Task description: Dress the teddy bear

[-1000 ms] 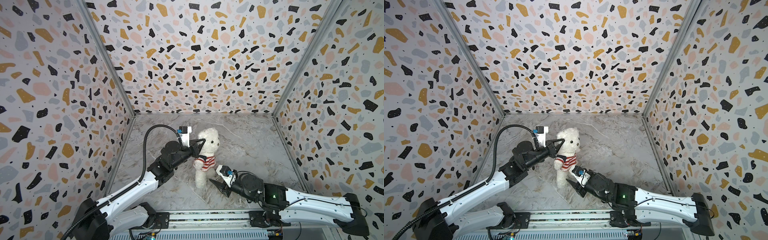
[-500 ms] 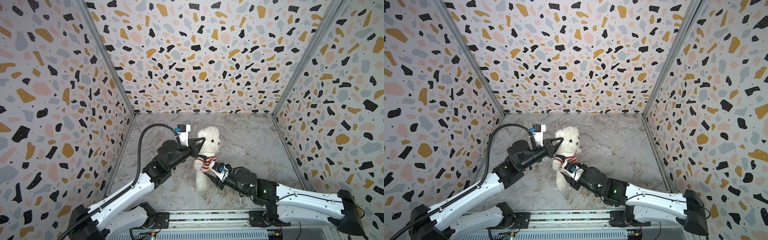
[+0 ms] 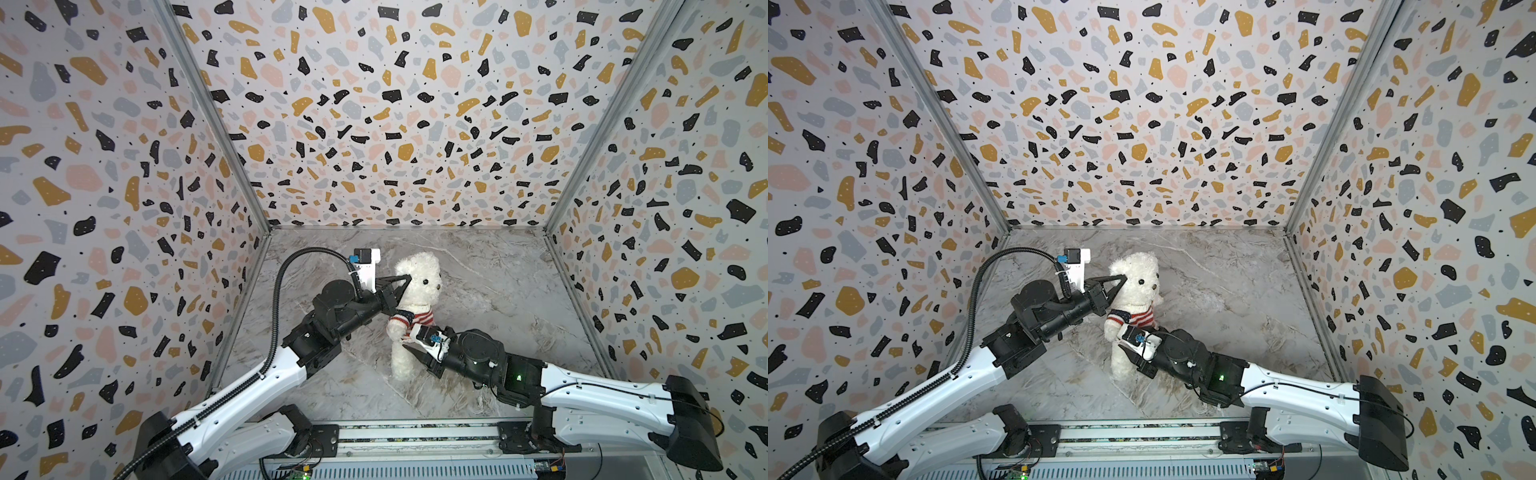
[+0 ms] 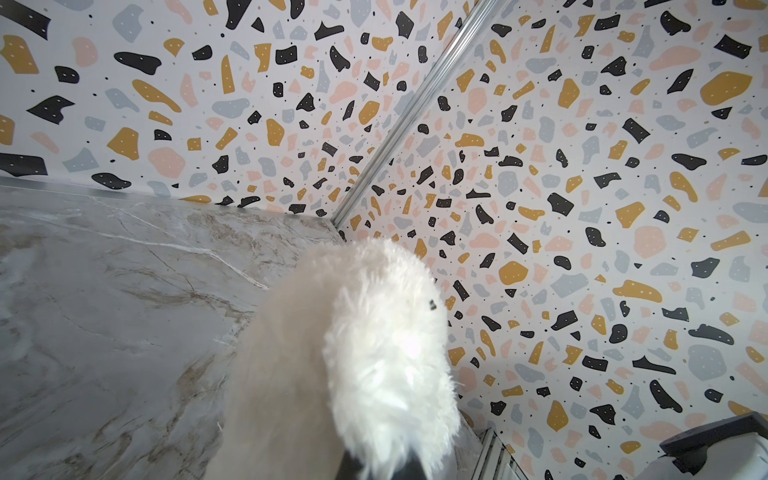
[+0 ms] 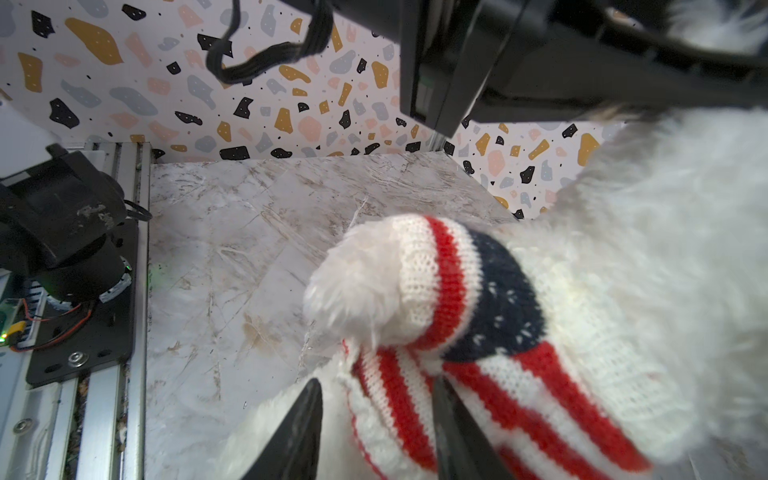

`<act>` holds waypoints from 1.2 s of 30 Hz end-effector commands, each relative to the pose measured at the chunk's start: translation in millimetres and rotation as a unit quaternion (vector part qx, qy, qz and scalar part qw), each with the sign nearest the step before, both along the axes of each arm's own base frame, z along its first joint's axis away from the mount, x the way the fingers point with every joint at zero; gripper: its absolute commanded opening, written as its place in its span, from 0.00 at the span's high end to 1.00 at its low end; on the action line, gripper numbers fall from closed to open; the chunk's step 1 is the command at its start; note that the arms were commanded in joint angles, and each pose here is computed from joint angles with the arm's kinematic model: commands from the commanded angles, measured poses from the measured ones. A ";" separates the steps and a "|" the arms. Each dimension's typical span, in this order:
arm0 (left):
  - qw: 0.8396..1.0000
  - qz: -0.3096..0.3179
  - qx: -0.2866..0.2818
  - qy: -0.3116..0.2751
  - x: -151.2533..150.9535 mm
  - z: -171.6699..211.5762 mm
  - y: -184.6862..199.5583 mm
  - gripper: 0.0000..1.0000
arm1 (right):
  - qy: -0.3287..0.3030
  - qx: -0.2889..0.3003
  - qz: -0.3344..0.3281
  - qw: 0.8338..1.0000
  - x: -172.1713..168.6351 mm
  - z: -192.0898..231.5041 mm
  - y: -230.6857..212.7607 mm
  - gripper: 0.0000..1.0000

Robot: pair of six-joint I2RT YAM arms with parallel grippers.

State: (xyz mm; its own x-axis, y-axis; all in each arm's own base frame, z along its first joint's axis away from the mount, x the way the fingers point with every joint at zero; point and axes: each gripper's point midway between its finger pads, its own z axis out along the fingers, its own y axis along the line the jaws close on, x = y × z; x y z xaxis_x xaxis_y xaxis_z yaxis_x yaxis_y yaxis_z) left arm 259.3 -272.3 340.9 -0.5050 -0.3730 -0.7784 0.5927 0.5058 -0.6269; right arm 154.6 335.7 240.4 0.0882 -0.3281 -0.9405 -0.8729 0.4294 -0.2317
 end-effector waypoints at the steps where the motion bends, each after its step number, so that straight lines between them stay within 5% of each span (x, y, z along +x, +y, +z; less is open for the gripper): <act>1: 0.997 -0.010 -0.055 -0.046 -9.1 51.5 3.1 1.00 | -0.020 0.008 0.002 1.000 1.6 6.0 -0.8 0.57; 27: 0.996 -0.012 -0.071 -0.045 -13.7 60.8 5.5 1.00 | -0.026 -0.031 -0.012 0.999 12.0 -16.7 -3.3 0.98; 36: 0.996 0.012 -0.080 -0.047 -11.4 63.8 14.8 1.00 | -0.011 -0.034 0.024 0.999 -9.7 -41.3 -9.4 1.00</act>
State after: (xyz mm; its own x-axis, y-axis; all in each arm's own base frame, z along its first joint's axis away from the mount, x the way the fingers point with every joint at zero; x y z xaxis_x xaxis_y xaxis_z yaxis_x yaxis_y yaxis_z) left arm 254.7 -265.2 362.3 -0.4971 -0.4272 -0.7552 0.5869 0.4755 -0.6553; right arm 154.7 327.5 205.9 0.1281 -0.3911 -0.9114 -0.8684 0.3997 -0.2936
